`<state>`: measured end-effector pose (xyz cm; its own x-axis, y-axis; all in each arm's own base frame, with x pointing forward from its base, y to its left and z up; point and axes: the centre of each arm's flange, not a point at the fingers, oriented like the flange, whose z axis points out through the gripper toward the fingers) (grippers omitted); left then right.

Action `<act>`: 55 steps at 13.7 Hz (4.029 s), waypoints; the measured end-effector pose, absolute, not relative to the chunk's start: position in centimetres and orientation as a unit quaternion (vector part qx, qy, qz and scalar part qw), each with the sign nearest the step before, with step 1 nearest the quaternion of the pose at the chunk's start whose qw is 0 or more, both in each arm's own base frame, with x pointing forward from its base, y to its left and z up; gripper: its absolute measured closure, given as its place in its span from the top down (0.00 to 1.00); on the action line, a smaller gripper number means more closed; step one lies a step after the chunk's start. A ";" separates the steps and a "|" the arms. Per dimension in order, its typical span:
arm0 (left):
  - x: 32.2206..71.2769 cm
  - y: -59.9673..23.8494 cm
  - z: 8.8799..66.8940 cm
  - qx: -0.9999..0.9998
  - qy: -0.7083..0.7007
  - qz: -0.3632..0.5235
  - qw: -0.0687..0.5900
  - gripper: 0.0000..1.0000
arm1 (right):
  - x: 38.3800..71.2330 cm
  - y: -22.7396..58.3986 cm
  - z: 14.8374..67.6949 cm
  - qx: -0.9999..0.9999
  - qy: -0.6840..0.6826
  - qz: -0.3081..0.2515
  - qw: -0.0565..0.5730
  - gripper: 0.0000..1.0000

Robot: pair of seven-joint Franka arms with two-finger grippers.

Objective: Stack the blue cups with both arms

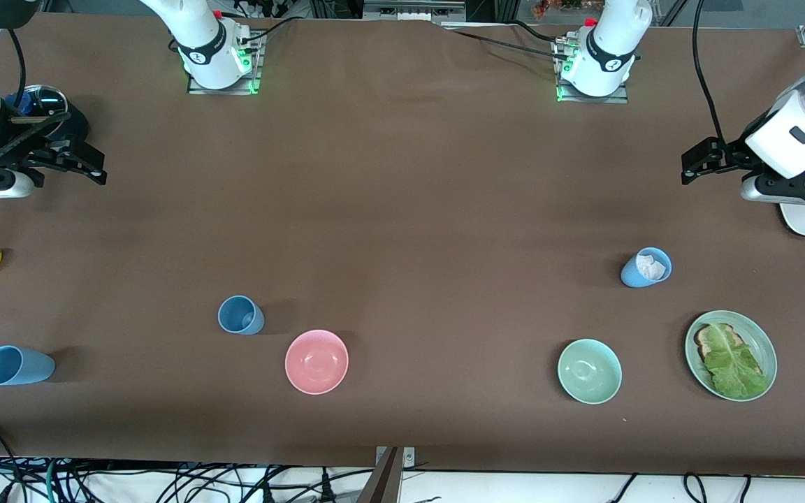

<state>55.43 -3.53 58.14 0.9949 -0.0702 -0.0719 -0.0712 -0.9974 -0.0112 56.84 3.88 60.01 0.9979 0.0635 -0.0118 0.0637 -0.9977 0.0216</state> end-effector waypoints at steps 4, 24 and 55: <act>55.4 -3.5 58.1 -0.999 0.035 0.036 0.007 1.00 | 56.4 3.8 61.0 0.999 0.032 0.004 0.010 1.00; 55.4 -3.5 58.1 -0.999 0.035 0.036 0.007 1.00 | 56.2 4.3 61.4 0.999 0.036 0.007 0.010 1.00; 56.5 0.1 54.5 -0.997 0.002 0.083 0.006 1.00 | 56.2 4.3 61.4 0.999 0.036 0.007 0.010 1.00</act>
